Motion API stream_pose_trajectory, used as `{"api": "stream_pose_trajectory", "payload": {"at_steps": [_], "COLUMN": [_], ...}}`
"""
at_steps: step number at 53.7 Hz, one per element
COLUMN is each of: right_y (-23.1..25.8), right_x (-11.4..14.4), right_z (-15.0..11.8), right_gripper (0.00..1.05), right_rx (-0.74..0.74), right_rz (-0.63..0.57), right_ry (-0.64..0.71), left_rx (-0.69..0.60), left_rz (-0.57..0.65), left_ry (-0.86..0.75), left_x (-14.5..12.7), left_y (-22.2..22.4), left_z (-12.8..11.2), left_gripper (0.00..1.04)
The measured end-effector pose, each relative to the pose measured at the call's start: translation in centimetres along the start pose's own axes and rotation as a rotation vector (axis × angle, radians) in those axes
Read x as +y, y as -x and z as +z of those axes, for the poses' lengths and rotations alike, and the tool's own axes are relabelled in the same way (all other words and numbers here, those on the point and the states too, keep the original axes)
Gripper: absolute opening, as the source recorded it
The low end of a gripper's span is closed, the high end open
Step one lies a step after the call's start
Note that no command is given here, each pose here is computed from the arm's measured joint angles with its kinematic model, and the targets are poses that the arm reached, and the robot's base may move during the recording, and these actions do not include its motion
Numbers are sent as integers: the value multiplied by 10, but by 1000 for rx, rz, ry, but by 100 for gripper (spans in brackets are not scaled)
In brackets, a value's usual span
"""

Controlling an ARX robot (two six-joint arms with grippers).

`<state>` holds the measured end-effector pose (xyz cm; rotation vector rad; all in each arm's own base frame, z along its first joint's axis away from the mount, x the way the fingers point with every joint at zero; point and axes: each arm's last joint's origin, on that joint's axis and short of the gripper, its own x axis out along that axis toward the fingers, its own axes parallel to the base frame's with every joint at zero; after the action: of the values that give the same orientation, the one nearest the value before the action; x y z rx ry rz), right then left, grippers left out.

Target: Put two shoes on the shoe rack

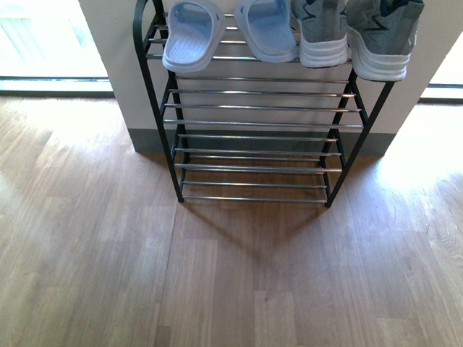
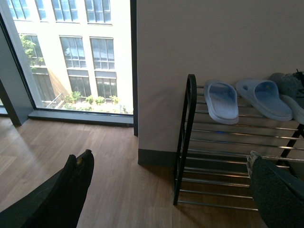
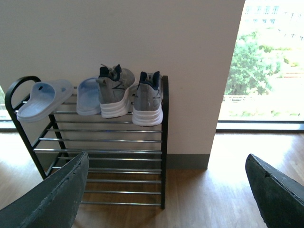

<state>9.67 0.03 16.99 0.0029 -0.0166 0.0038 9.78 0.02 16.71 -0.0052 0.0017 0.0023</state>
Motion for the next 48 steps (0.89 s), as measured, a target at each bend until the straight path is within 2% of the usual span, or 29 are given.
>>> {"api": "stream_pose_trajectory", "payload": {"at_steps": [48], "right_y": [0], "right_x": [0], "right_z": [0], "right_gripper": [96], "right_rx": [0], "right_rz": [-3], "right_ry": [0], "left_rx": [0], "left_rz": [0], "left_ry": [0], "left_x": [0], "left_y": [0], "left_z": [0], "left_gripper": [95]}}
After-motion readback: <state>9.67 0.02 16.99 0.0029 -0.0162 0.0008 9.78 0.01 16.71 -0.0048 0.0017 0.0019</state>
